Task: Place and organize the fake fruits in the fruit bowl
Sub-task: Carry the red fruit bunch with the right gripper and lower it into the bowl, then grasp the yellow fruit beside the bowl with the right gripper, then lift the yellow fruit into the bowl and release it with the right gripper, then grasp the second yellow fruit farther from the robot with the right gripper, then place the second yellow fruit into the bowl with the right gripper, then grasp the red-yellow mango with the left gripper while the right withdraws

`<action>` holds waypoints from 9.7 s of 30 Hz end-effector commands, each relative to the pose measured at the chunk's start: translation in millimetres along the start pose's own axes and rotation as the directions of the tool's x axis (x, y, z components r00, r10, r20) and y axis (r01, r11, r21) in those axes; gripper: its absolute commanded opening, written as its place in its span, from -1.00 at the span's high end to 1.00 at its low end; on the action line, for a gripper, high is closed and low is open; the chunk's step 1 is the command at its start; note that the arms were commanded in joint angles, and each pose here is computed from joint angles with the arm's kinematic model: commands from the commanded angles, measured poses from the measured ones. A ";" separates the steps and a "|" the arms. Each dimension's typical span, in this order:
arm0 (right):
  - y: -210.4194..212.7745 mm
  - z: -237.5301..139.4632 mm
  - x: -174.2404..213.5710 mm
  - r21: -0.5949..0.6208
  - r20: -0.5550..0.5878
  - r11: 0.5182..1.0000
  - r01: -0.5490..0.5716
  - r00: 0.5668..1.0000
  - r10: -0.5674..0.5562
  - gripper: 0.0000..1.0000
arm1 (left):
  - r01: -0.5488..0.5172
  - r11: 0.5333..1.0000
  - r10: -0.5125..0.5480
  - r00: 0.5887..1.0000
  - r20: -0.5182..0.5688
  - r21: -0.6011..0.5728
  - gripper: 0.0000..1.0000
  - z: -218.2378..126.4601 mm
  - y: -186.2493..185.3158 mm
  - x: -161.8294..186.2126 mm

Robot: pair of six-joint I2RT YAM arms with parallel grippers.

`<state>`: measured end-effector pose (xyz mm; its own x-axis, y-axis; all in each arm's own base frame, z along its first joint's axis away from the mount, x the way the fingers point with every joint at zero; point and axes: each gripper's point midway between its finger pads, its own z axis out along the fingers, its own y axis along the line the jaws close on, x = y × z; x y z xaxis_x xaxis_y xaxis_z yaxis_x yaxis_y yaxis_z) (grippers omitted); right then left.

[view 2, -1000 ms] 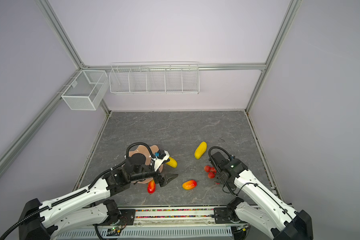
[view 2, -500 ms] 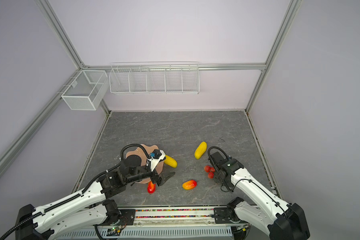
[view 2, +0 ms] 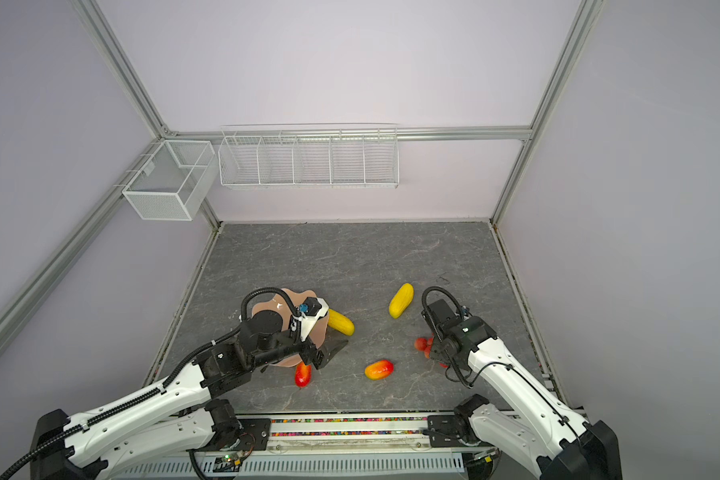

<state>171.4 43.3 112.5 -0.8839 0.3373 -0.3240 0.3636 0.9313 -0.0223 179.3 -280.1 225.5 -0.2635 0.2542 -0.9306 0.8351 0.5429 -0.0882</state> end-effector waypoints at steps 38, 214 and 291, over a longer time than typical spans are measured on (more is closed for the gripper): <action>416.5 -74.1 68.7 -0.806 0.186 0.240 0.541 0.616 -0.765 0.86 | 0.578 0.490 -0.537 0.790 0.296 -0.653 -0.99 -169.3 122.6 38.1; 256.7 32.6 -85.9 -0.404 0.113 0.866 0.296 0.955 -0.274 0.14 | 0.404 0.797 -0.443 0.896 0.020 -0.448 -0.99 -71.8 88.8 26.7; 21.3 -18.4 79.7 -0.403 0.111 0.881 0.249 0.968 -0.223 -0.76 | -0.209 0.904 0.290 0.941 -0.175 0.374 -0.58 85.0 -99.2 89.3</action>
<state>112.8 102.4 116.4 -0.8829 0.0835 -0.4621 -0.0651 0.9528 0.2964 115.7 -352.9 99.2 -0.2372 0.6134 -0.7533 0.9622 0.2553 -0.0950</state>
